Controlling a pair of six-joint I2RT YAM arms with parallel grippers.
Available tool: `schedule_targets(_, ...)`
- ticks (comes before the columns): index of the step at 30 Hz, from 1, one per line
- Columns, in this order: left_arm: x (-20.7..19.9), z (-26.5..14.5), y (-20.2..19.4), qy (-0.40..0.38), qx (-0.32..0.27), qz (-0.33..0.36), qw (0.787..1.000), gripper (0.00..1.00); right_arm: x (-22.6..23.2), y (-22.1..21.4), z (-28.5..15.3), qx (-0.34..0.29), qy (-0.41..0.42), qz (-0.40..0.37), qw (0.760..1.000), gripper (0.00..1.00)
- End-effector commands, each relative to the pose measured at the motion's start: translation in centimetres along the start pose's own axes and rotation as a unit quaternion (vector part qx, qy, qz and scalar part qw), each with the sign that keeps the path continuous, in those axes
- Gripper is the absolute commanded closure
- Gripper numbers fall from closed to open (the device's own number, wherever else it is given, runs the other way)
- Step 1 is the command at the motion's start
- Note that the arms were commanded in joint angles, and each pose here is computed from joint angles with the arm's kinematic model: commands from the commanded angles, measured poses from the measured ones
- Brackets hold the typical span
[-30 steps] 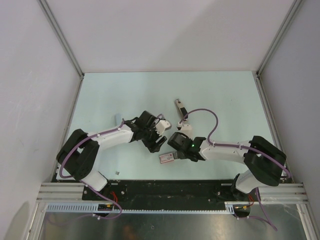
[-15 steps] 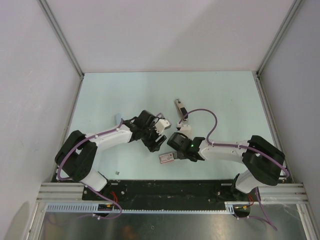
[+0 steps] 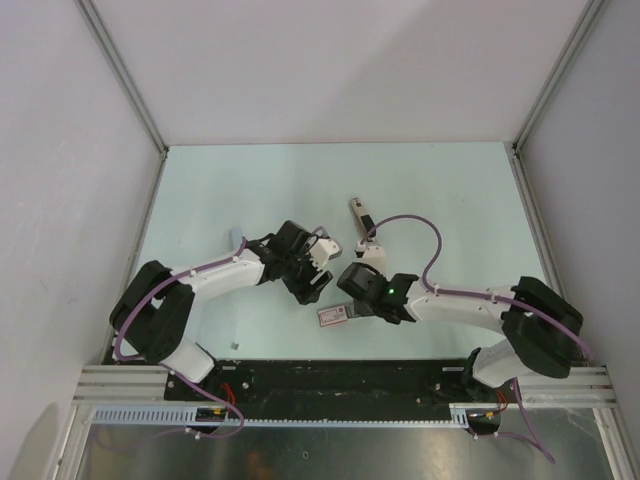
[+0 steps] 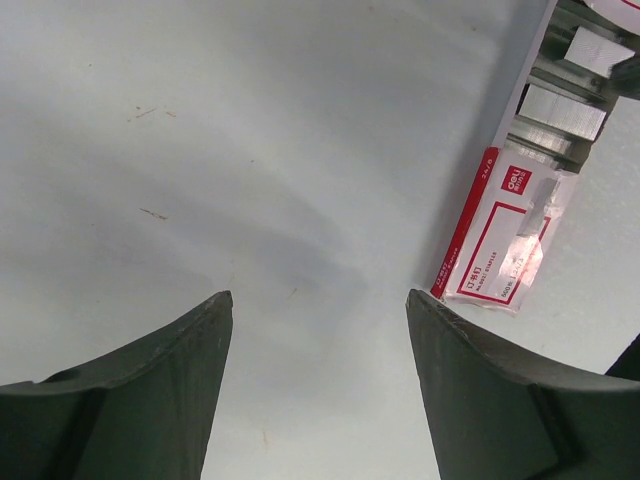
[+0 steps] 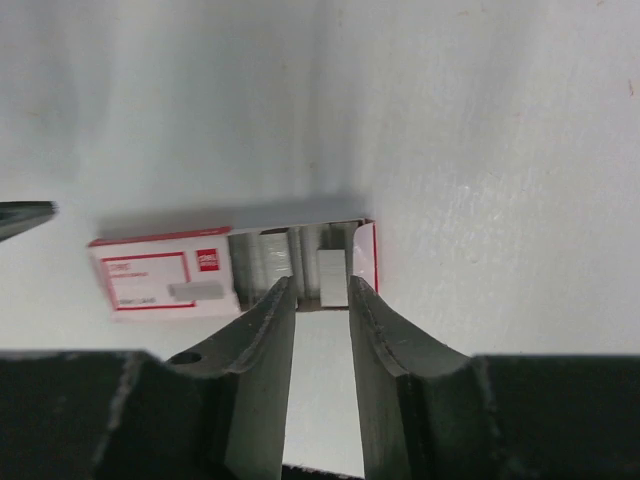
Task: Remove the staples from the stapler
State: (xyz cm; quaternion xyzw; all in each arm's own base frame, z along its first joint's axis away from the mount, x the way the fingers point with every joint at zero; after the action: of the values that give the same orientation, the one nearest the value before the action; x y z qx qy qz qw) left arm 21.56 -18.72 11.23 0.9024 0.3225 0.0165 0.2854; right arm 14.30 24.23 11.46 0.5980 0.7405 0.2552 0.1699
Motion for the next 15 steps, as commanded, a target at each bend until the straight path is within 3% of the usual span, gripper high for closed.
schedule_targets(1,0.0,-1.1,0.7,-0.003,-0.019,0.02,1.0,0.25,0.5,2.9,-3.0,-0.053,0.034,0.03,0.998,0.68)
schedule_targets(15,-1.3,-2.3,0.1,-0.09,-0.012,0.102,0.991,0.24,-2.9,2.9,-1.7,-0.028,0.025,0.066,0.997,0.73)
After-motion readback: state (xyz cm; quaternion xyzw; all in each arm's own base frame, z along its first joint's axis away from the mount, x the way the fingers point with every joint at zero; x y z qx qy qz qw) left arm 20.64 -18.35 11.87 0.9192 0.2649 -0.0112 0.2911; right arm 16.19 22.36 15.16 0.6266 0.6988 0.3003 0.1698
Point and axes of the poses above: each gripper's point midway between its finger pads, its own z axis out along the fingers, its own x axis along the line the jaws close on, y = z × x, the point moved 9 cm from there along -z, back along the fingers, and after that the axes turned 6 degrees about -z, right-handed, at the moved point
